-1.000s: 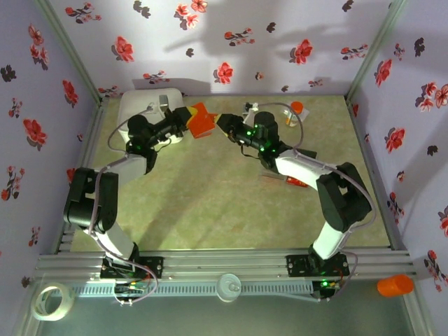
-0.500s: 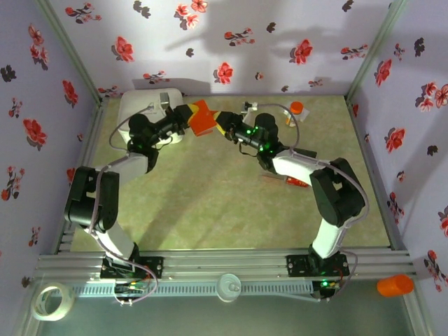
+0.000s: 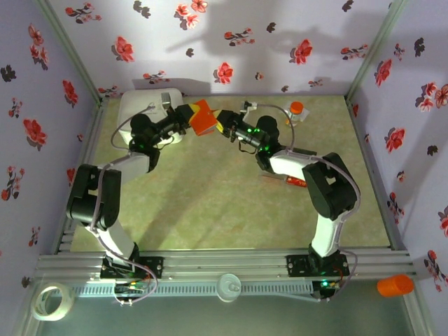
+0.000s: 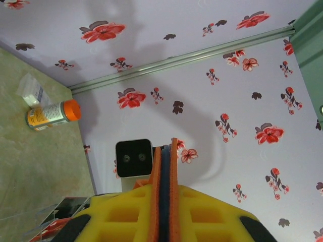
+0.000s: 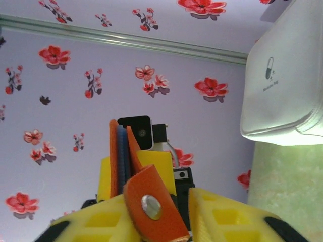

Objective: Put the credit cards into the card holder

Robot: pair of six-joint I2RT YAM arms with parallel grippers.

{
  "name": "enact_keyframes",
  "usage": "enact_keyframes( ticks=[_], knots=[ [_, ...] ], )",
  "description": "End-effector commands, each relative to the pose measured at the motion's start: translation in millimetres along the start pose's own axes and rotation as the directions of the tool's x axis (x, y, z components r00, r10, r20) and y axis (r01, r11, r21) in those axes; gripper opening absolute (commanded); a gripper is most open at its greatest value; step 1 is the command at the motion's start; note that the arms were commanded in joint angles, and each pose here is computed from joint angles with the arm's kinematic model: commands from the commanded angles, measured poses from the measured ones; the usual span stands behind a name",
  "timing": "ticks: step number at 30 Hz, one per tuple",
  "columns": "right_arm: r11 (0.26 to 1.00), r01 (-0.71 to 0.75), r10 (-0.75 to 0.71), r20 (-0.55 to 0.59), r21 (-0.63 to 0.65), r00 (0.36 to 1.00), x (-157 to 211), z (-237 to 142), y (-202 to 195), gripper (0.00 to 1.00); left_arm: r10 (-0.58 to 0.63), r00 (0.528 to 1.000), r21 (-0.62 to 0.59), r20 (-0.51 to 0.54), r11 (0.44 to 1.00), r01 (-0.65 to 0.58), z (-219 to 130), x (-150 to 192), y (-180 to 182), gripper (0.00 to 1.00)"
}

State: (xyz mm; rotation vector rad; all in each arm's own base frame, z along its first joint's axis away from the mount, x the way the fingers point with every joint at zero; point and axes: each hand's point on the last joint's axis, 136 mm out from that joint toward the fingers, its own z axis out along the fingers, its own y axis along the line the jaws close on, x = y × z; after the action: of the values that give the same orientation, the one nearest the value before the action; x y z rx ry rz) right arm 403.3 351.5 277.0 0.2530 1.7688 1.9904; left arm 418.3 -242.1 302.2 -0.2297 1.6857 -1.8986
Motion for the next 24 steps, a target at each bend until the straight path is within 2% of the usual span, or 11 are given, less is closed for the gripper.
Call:
enact_keyframes(
  ticks=[1, 4, 6, 8, 9, 13, 18, 22, 24],
  knots=[
    [0.994, 0.008, -0.014, -0.055, -0.112, 0.998, 6, 6, 27, 0.16, 0.029, 0.999, 0.049, -0.018, 0.998, -0.028, 8, 3, -13, 0.0],
    [0.99, -0.006, -0.004, -0.07, -0.138, 0.998, 8, 7, 30, 0.11, 0.027, 0.999, 0.045, -0.018, 0.999, -0.027, 8, 3, -10, 0.0],
    [0.987, -0.011, -0.005, -0.098, -0.163, 0.995, 13, 10, 36, 0.17, 0.024, 1.0, 0.041, -0.02, 0.999, -0.023, 9, 3, -7, 0.0],
    [0.985, -0.013, -0.006, -0.113, -0.173, 0.994, 15, 13, 40, 0.19, 0.02, 1.0, 0.036, -0.02, 0.999, -0.019, 9, 3, -4, 0.0],
    [0.985, -0.014, -0.006, -0.119, -0.172, 0.993, 16, 14, 40, 0.18, 0.021, 1.0, 0.037, -0.021, 0.999, -0.02, 9, 3, -4, 0.0],
    [0.987, -0.018, -0.001, -0.119, -0.162, 0.993, 16, 13, 36, 0.0, 0.021, 1.0, 0.031, -0.022, 0.999, -0.02, 9, 4, -1, 0.0],
    [0.99, -0.026, 0.012, -0.099, -0.141, 0.995, 12, 7, 27, 0.0, 0.022, 1.0, 0.017, -0.015, 1.0, -0.022, 6, 1, 4, 0.0],
    [0.994, -0.024, 0.016, -0.077, -0.106, 0.997, 9, -1, 16, 0.0, 0.032, 0.999, 0.0, 0.014, 0.999, -0.032, -6, -8, 6, 0.38],
    [0.996, -0.022, 0.016, -0.072, -0.085, 0.997, 10, -5, 9, 0.0, 0.038, 0.999, -0.012, 0.028, 0.999, -0.038, -13, -12, 7, 0.61]
  ],
)
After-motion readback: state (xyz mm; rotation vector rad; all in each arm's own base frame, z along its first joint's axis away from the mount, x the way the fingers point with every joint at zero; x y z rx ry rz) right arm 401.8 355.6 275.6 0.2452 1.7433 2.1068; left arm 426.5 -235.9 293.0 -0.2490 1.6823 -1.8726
